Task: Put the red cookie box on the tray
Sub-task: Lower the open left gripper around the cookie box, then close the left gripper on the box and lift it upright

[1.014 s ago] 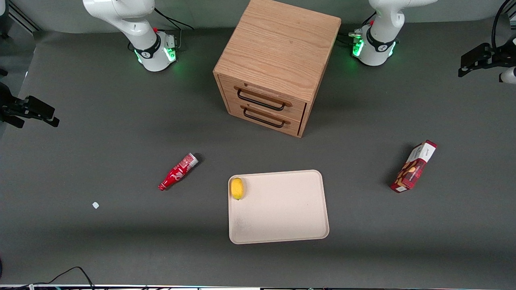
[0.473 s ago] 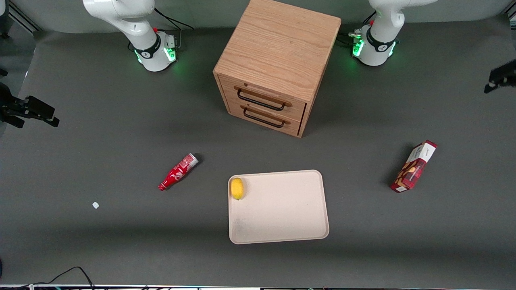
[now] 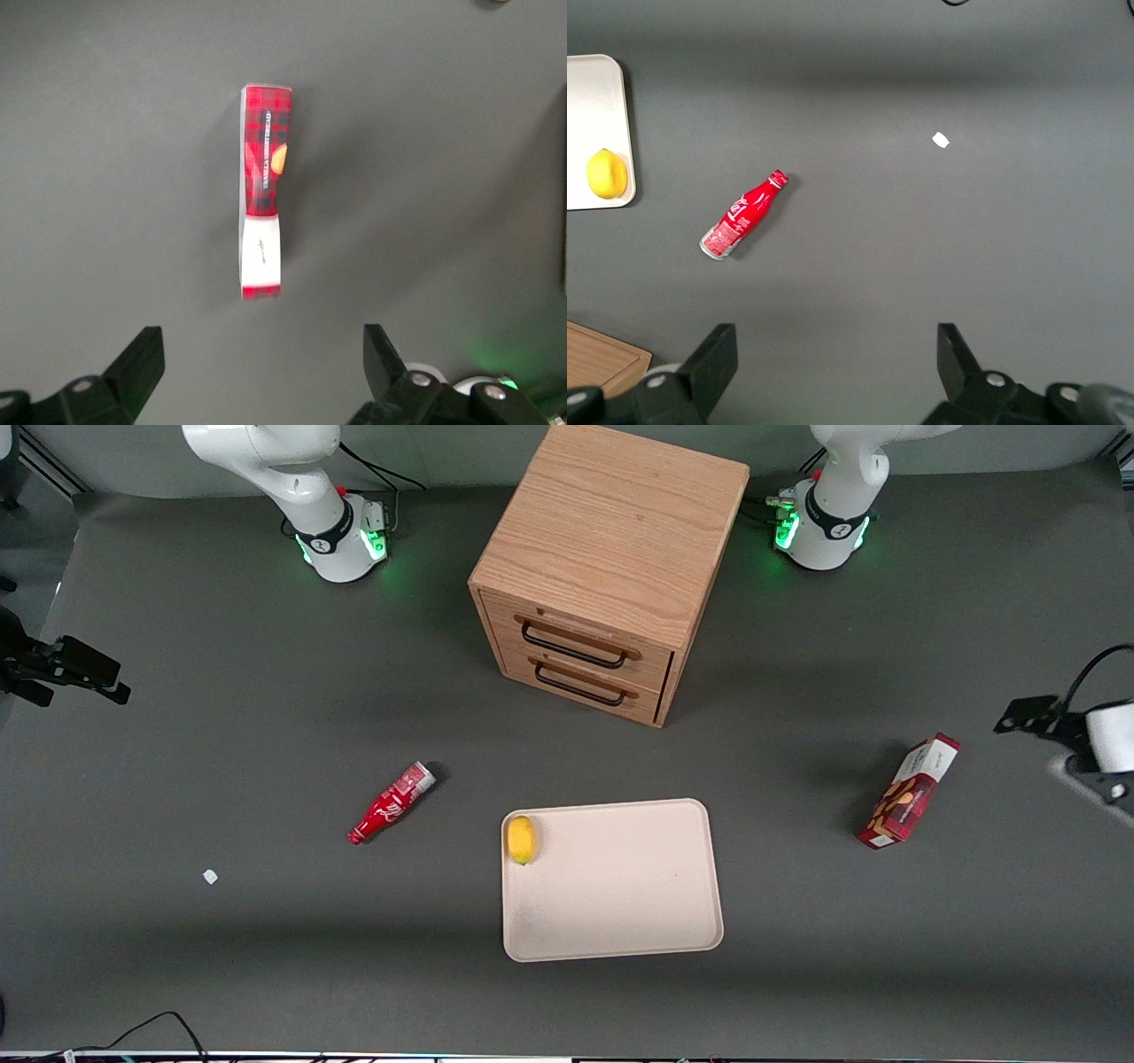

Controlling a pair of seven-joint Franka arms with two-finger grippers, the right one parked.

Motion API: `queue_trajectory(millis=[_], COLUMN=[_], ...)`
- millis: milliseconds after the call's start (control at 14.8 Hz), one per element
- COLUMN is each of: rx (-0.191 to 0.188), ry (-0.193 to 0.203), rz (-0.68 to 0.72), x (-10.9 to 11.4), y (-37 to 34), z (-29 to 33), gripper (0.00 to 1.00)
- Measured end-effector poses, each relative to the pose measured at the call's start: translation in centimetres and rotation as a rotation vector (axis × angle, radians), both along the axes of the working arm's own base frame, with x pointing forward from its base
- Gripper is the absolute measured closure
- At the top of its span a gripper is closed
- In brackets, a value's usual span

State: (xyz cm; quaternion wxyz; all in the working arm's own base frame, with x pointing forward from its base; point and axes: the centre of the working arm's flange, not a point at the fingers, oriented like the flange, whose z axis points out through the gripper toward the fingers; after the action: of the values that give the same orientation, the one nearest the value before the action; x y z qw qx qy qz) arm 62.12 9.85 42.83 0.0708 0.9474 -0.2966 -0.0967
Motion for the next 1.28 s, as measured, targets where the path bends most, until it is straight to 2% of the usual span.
queue_trajectory(millis=[405, 743, 946, 1081, 1149, 1284], rx=[-0.016, 0.007, 0.018, 0.015, 0.013, 0.013], ry=[-0.092, -0.166, -0.195, -0.195, -0.193, -0.194], rz=[-0.004, 0.000, 0.000, 0.007, 0.009, 0.010], x=[-1.9, -4.0, -4.9, -5.1, -5.1, -5.1], y=[-2.0, -2.7, -2.8, -2.8, -2.9, -2.8], z=[-11.3, -16.9, -19.3, -20.1, -20.3, -20.3], gripper=[0.00, 0.00, 0.00, 0.18, 0.31, 0.52])
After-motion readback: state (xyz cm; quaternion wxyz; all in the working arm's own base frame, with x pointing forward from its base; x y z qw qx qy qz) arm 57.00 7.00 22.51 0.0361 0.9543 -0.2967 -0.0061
